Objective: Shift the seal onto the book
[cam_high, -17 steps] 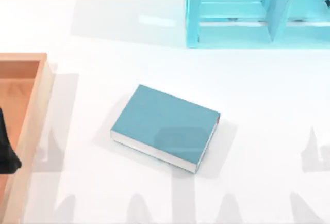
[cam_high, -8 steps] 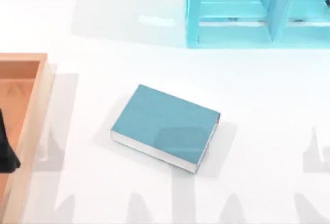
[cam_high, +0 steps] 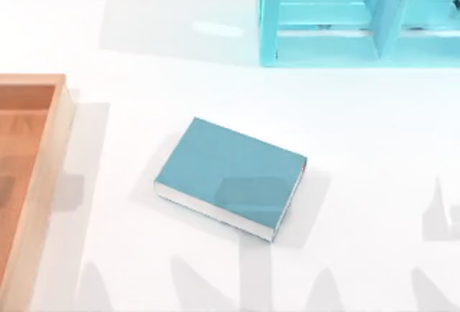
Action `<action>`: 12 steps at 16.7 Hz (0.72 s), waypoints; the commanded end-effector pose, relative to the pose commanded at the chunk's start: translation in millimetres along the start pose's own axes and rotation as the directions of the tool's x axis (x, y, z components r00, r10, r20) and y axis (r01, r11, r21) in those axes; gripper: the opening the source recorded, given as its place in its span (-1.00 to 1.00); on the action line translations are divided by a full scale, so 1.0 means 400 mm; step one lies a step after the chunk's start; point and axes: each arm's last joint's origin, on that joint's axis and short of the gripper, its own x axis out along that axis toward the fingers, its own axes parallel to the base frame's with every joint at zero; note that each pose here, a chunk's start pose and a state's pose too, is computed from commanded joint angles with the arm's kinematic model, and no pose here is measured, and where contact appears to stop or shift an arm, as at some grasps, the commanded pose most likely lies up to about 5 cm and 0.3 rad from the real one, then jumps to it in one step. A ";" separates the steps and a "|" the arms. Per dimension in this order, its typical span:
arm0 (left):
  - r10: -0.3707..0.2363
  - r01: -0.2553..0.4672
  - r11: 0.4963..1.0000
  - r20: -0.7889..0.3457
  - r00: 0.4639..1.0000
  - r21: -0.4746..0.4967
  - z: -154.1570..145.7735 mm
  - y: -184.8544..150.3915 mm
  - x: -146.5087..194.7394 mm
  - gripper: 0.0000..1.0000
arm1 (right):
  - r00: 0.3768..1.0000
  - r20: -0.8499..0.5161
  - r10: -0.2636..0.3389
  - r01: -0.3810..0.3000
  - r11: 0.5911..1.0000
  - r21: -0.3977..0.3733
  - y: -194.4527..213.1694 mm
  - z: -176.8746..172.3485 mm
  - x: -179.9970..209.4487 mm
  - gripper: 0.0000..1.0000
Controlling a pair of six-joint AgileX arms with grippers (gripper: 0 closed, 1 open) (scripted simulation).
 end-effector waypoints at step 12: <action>-0.072 0.081 0.996 -0.818 0.570 -0.031 0.224 0.165 0.413 1.00 | 1.000 0.000 0.000 0.000 1.000 0.000 0.000 0.000 0.000 1.00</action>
